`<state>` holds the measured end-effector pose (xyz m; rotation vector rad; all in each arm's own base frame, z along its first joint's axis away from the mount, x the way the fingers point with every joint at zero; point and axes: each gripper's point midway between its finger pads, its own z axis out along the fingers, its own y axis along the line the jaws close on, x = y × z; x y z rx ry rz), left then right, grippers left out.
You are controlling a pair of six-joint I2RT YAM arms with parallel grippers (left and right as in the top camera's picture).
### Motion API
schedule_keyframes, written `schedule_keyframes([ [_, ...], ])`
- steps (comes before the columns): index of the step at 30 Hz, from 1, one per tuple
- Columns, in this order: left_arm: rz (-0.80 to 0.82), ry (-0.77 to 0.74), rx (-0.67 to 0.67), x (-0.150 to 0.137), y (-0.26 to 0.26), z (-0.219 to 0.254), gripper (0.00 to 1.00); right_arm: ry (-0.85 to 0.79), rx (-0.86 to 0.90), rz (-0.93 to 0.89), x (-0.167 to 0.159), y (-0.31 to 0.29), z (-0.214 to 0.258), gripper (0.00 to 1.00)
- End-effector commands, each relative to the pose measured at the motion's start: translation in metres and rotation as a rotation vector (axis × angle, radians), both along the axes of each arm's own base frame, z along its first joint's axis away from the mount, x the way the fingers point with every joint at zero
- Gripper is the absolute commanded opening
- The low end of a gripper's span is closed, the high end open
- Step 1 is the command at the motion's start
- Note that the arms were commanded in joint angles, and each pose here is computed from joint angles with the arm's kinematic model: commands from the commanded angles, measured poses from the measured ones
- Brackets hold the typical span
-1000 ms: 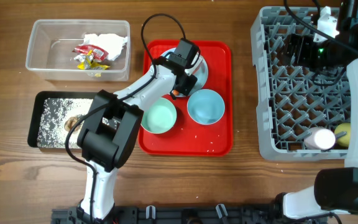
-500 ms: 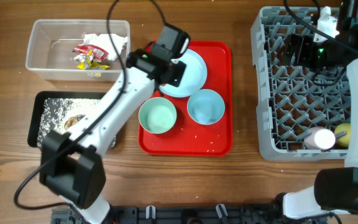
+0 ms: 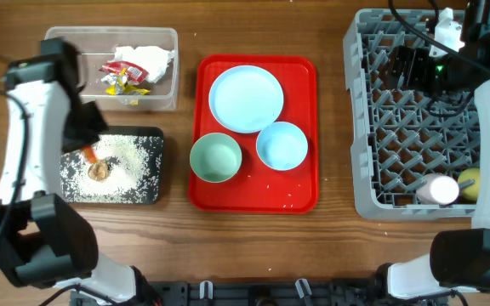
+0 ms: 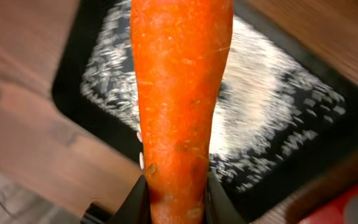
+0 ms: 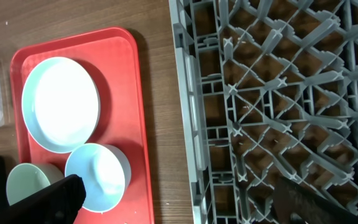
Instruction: Sort waste into correct bins and load items into the dishwasher rack
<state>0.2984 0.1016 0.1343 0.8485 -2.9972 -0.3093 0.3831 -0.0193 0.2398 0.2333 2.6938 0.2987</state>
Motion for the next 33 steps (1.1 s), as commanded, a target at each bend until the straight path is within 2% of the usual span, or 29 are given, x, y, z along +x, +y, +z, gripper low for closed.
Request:
schedule_keyframes([
  [1,0.179,0.083,-0.04,-0.04,0.012,-0.032,0.04,0.005,0.003,-0.009,0.003,0.0,-0.004,1.0],
  [4,0.211,0.07,-0.135,-0.053,-0.003,-0.089,0.04,0.001,0.003,-0.009,0.004,0.0,-0.003,1.0],
  [8,0.229,0.01,-0.162,-0.048,-0.008,-0.115,0.04,0.005,0.004,-0.009,0.003,0.0,-0.004,1.0],
  [10,0.227,-0.007,-0.158,-0.044,-0.007,-0.116,0.29,0.006,0.004,-0.009,0.003,0.0,-0.004,1.0],
  [12,0.227,-0.01,-0.157,-0.044,-0.007,-0.116,0.44,0.006,0.004,-0.009,0.003,0.0,-0.004,1.0],
  [14,0.227,-0.012,-0.157,-0.043,-0.007,-0.116,0.54,0.005,0.004,-0.009,0.003,0.0,-0.004,1.0],
  [18,0.215,-0.023,-0.175,-0.038,-0.009,-0.11,0.57,0.004,0.004,-0.009,0.003,0.0,-0.004,1.0],
  [20,0.14,-0.06,-0.247,-0.026,-0.02,-0.091,0.59,0.002,0.003,-0.009,0.004,0.0,-0.004,1.0],
  [24,-0.024,-0.226,-0.272,0.008,-0.043,-0.034,0.64,-0.007,0.004,-0.012,0.006,0.0,-0.003,1.0],
  [29,-0.413,-0.562,-0.48,0.066,-0.153,0.028,0.73,-0.017,0.002,-0.013,0.008,-0.001,-0.002,1.0],
  [32,-0.644,-0.675,-0.512,0.084,-0.23,0.044,0.82,-0.016,0.002,-0.012,0.008,-0.001,-0.002,1.0],
  [33,-0.675,-0.688,-0.506,0.086,-0.241,0.045,0.84,-0.017,0.002,-0.013,0.008,-0.001,-0.002,1.0],
])
